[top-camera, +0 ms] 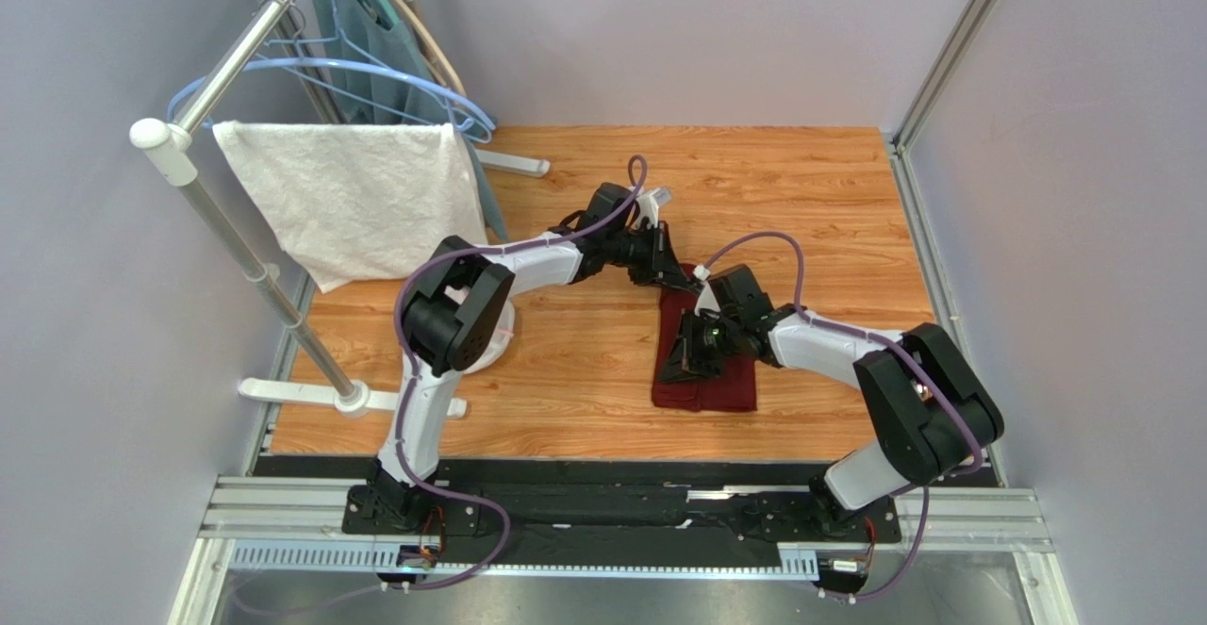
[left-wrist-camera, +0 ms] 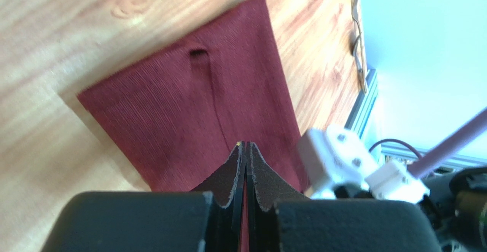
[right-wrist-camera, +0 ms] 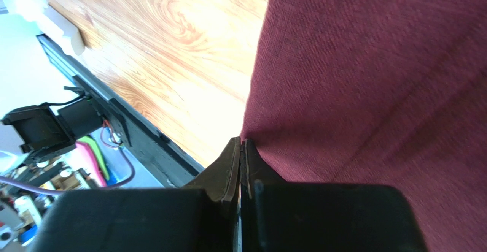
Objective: Fold the napkin into a case and place the utensils inside
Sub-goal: Smooth out the 2/3-rectangle-folded napkin at the center of the board.
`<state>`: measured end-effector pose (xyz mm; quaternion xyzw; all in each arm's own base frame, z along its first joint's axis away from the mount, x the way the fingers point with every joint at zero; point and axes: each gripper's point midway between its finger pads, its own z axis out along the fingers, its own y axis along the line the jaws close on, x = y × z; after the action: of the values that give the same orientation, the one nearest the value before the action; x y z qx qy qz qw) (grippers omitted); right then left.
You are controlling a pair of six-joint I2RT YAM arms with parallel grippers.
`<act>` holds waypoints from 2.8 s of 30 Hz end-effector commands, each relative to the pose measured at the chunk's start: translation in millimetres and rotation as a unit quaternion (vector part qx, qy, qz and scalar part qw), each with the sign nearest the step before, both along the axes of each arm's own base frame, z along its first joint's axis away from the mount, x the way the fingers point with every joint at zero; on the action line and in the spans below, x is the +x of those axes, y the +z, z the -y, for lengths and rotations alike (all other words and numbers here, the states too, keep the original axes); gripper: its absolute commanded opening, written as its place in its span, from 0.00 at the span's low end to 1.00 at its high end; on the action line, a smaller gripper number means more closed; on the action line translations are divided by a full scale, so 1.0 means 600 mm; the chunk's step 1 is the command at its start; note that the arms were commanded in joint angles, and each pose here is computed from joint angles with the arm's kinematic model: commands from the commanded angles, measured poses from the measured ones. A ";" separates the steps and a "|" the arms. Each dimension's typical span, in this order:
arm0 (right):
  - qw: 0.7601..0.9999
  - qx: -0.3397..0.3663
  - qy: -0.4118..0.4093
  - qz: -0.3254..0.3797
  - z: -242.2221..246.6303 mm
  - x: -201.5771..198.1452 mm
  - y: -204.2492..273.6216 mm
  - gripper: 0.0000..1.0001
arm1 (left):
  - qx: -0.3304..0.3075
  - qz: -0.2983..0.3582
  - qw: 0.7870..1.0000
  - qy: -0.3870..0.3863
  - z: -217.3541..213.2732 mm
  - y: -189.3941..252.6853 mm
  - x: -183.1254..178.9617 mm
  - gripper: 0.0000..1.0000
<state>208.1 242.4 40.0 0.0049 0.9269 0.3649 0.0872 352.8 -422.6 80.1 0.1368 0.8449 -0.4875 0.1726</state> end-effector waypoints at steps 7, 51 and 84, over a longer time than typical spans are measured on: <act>0.998 0.043 0.003 0.036 -0.043 0.047 0.043 0.00 | 0.020 -0.108 0.994 0.011 0.004 -0.087 0.026 0.03; 0.992 0.114 -0.047 0.014 0.013 0.175 -0.011 0.00 | 0.052 -0.137 0.987 0.064 -0.013 -0.092 0.048 0.00; 0.994 0.103 -0.037 0.003 0.042 -0.021 -0.005 0.00 | 0.052 -0.132 0.988 0.064 -0.012 -0.092 0.049 0.00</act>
<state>206.1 228.7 34.8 0.0574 0.8696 0.4838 0.0802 373.1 -417.0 26.8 0.0224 0.8860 -0.4588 0.0624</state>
